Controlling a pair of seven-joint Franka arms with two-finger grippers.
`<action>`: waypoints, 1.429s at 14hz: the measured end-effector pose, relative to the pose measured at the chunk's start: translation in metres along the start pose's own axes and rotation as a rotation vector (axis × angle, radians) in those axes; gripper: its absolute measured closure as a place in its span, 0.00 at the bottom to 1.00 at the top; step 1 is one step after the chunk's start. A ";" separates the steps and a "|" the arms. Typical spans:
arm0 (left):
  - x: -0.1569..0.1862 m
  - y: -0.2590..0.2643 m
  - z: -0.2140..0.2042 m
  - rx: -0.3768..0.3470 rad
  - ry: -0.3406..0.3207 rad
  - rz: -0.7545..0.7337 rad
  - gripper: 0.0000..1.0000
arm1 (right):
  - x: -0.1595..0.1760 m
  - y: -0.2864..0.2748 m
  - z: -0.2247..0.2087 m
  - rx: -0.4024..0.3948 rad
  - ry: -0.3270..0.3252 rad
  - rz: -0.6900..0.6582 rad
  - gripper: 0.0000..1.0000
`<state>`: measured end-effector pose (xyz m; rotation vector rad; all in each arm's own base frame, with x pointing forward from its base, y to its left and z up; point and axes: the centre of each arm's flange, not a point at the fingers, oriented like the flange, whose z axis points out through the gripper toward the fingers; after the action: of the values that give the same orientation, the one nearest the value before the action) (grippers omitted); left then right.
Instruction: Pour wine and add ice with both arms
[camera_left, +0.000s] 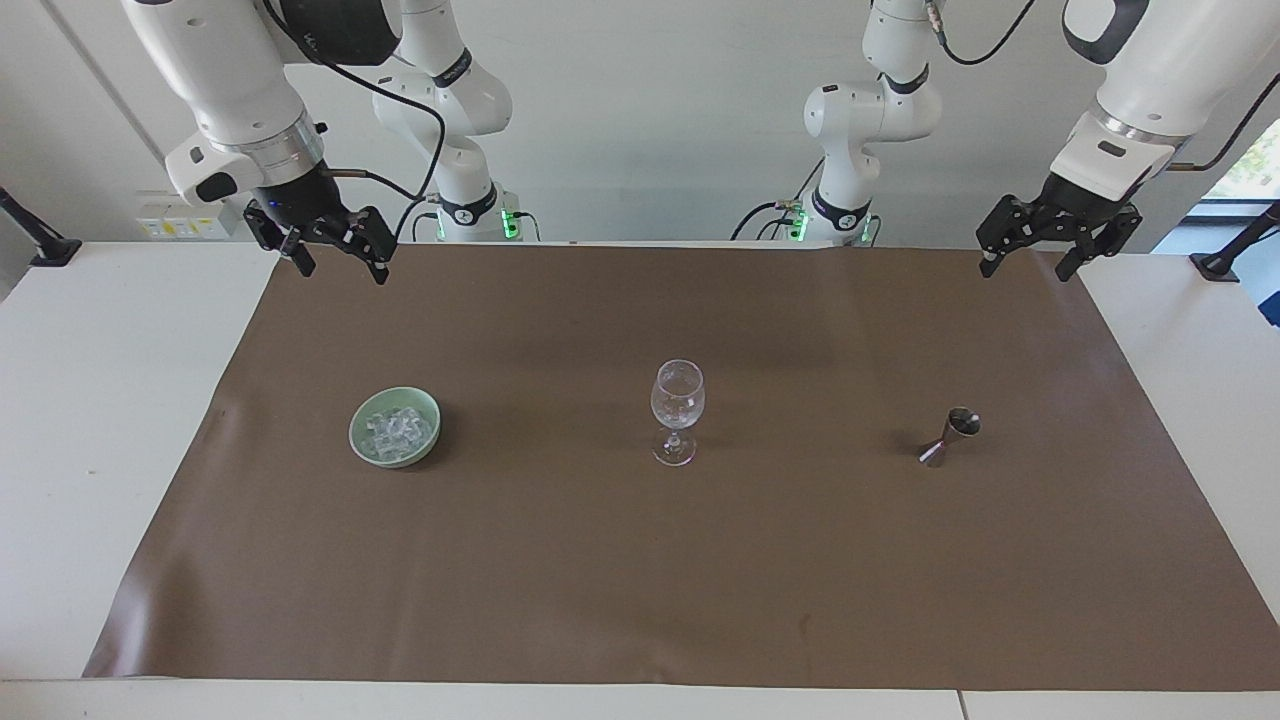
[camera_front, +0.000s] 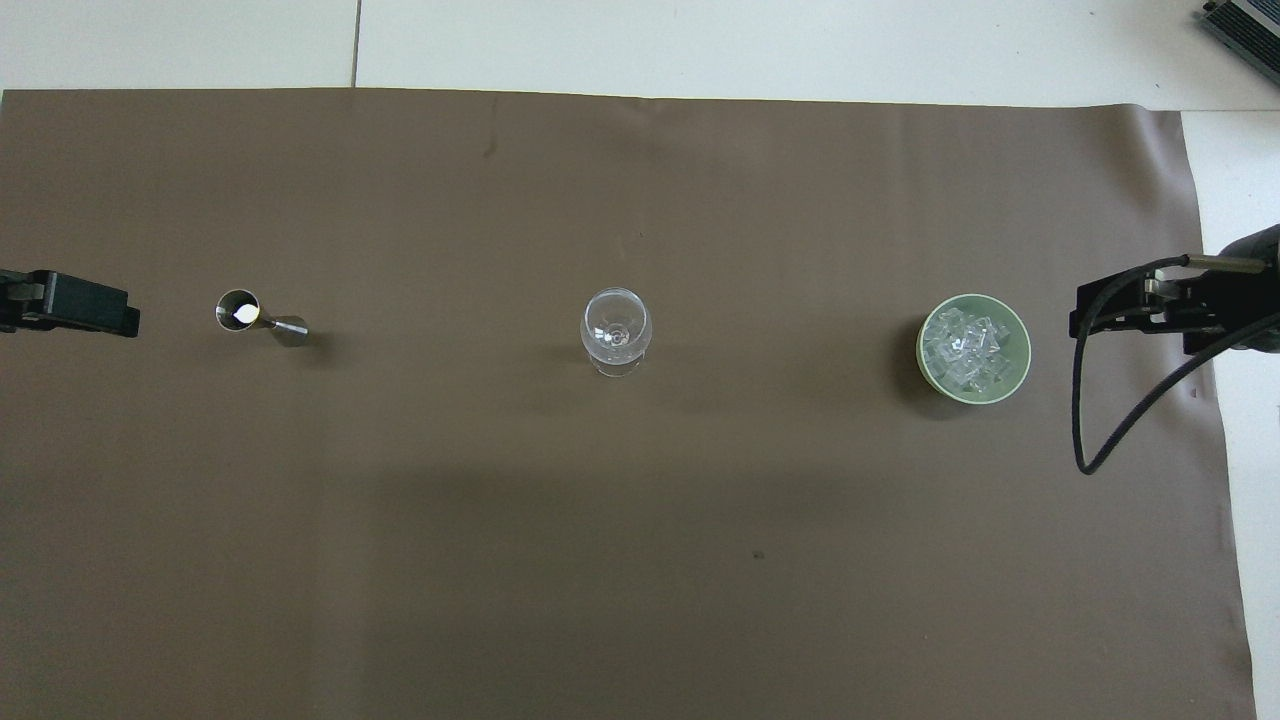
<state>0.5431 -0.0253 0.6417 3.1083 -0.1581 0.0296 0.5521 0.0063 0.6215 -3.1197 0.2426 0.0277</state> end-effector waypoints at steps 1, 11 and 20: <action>-0.001 0.000 0.000 0.000 -0.005 -0.001 0.00 | 0.000 0.000 0.000 0.000 0.000 0.000 0.00; 0.008 -0.015 0.020 -0.002 -0.027 -0.026 0.00 | 0.000 0.000 0.000 0.000 0.000 0.000 0.00; 0.044 -0.041 0.065 0.001 0.006 -0.063 0.00 | 0.000 0.000 0.000 0.000 0.000 0.000 0.00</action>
<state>0.5923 0.0086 0.5768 3.1120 -0.0601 0.0371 0.5521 0.0063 0.6215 -3.1197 0.2426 0.0277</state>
